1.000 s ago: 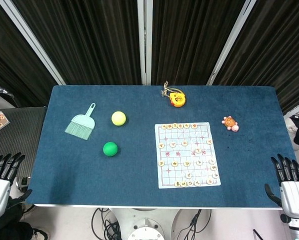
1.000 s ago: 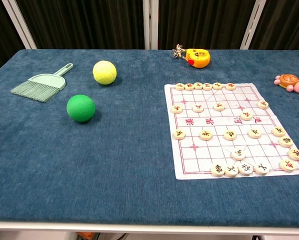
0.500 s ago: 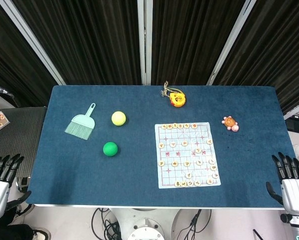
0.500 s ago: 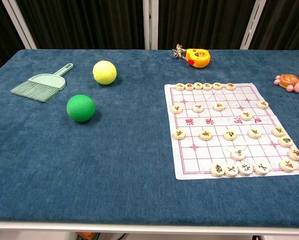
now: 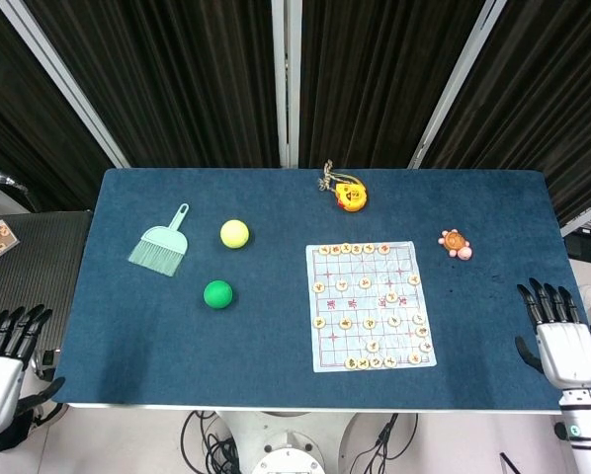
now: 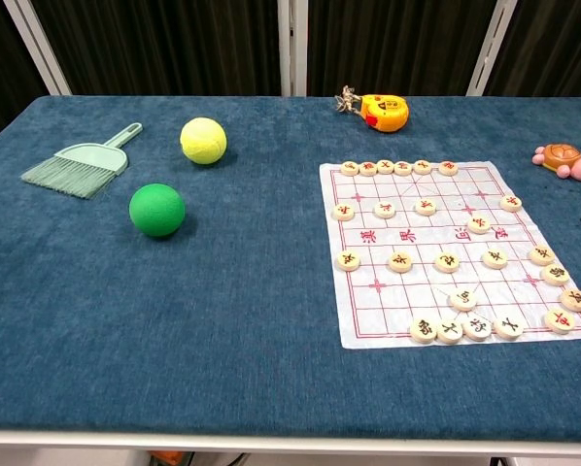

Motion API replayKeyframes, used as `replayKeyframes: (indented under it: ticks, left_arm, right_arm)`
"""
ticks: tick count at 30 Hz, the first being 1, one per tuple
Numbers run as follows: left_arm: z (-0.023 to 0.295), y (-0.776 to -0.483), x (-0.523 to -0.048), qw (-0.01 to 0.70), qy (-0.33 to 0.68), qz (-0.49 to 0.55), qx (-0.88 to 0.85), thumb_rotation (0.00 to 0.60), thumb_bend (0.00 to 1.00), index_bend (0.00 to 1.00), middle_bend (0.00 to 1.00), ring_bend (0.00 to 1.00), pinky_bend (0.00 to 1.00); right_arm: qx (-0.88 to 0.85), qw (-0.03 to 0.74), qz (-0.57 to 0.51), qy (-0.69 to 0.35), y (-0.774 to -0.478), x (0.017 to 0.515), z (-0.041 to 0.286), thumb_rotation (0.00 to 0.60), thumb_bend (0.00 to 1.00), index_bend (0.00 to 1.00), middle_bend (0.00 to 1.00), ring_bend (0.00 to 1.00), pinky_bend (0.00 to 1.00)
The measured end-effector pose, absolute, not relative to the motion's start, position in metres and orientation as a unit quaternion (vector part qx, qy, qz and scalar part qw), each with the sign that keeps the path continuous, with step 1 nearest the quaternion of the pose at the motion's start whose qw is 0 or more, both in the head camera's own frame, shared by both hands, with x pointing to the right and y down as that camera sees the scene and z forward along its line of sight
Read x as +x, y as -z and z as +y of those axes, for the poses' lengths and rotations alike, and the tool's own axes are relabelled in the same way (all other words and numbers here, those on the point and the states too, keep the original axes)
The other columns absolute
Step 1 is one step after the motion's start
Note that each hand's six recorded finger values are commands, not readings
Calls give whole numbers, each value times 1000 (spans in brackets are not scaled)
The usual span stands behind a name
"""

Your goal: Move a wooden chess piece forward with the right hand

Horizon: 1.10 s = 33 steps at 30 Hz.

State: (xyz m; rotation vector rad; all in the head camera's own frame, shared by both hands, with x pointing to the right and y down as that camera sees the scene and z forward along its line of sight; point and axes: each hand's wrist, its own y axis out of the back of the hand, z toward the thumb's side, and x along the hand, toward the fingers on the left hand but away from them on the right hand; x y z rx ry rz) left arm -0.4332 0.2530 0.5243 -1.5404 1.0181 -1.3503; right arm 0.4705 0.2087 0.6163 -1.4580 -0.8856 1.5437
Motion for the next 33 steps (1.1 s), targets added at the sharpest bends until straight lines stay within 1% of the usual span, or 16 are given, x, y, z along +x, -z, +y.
replayKeyframes:
  ticks: [6,10,15,19,24,29,33]
  left_arm:
    - [253,-523,-432,414,540,405,-611,600,131,73,61,0,0]
    - [254,-526,-432,412,541,405,-611,600,130,73,61,0,0]
    - [255,-527,-433,409,544,403,-612,600,130,73,61,0,0]
    - [255,-528,-433,408,544,401,-613,600,130,73,61,0,0]
    - [255,-529,-434,406,545,402,-613,600,130,72,61,0,0]
    - [253,-531,-433,406,546,400,-615,600,130,72,61,0,0]
    - [251,-531,-432,407,546,398,-615,600,130,72,61,0,0]
  right_arm:
    - [-580,440,-307,-613,-642,459,179,600,272,0,0,0,0]
    - [-590,456,-274,-607,-657,443,169,600,273,22,0,0,0]
    - [-605,473,-236,-596,-674,423,167,600,277,37,0,0,0]
    - [-619,482,-208,-584,-682,413,169,600,284,39,0,0,0]
    - [-626,501,-166,-574,-690,409,172,600,289,51,0,0,0]
    - [-635,504,-144,-567,-696,407,175,600,290,98,0,0,0]
    - [-639,508,-131,-562,-701,405,174,600,291,115,0,0,0]
